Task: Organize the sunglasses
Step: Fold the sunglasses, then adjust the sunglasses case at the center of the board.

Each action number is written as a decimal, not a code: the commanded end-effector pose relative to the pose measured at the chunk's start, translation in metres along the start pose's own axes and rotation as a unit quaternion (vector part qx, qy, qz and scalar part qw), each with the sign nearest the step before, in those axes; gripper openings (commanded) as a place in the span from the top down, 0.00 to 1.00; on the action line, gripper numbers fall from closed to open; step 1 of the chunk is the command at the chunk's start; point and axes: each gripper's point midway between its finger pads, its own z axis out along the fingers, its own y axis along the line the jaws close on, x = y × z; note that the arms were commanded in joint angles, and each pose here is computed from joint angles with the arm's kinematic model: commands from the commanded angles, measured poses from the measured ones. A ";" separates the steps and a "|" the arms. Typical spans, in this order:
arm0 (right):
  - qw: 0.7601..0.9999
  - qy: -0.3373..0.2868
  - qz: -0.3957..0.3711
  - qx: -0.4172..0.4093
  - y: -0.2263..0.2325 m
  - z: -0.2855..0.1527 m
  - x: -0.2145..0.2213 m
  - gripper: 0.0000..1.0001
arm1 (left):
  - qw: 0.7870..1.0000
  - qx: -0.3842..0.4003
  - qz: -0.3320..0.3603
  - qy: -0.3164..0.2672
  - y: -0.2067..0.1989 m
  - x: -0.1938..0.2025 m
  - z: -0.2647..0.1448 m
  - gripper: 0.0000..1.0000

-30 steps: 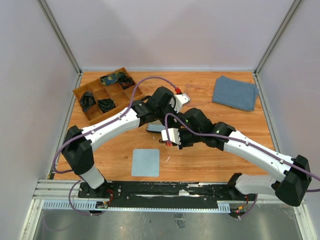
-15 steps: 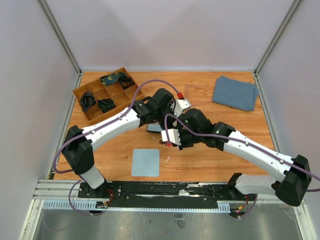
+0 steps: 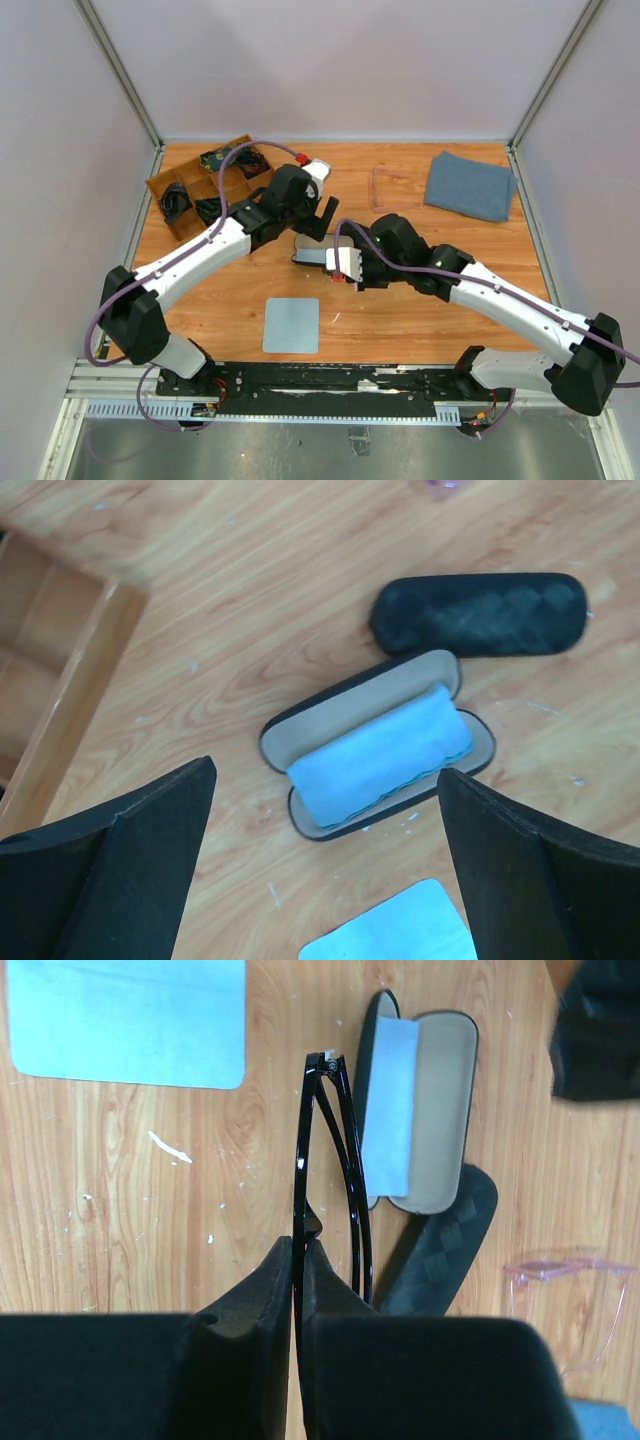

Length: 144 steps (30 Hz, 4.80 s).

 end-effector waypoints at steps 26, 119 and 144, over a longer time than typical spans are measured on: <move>0.951 -0.043 0.236 0.195 -0.075 -0.024 0.013 0.99 | 0.991 -0.078 -0.109 0.029 0.025 0.132 -0.012 0.00; 0.829 -0.092 0.501 0.231 -0.100 -0.003 0.007 0.99 | 0.940 0.019 -0.322 -0.108 0.020 0.074 0.004 0.20; 0.832 -0.087 0.500 0.224 -0.096 0.002 0.011 0.99 | 0.936 -0.013 -0.345 -0.071 0.024 0.104 0.051 0.34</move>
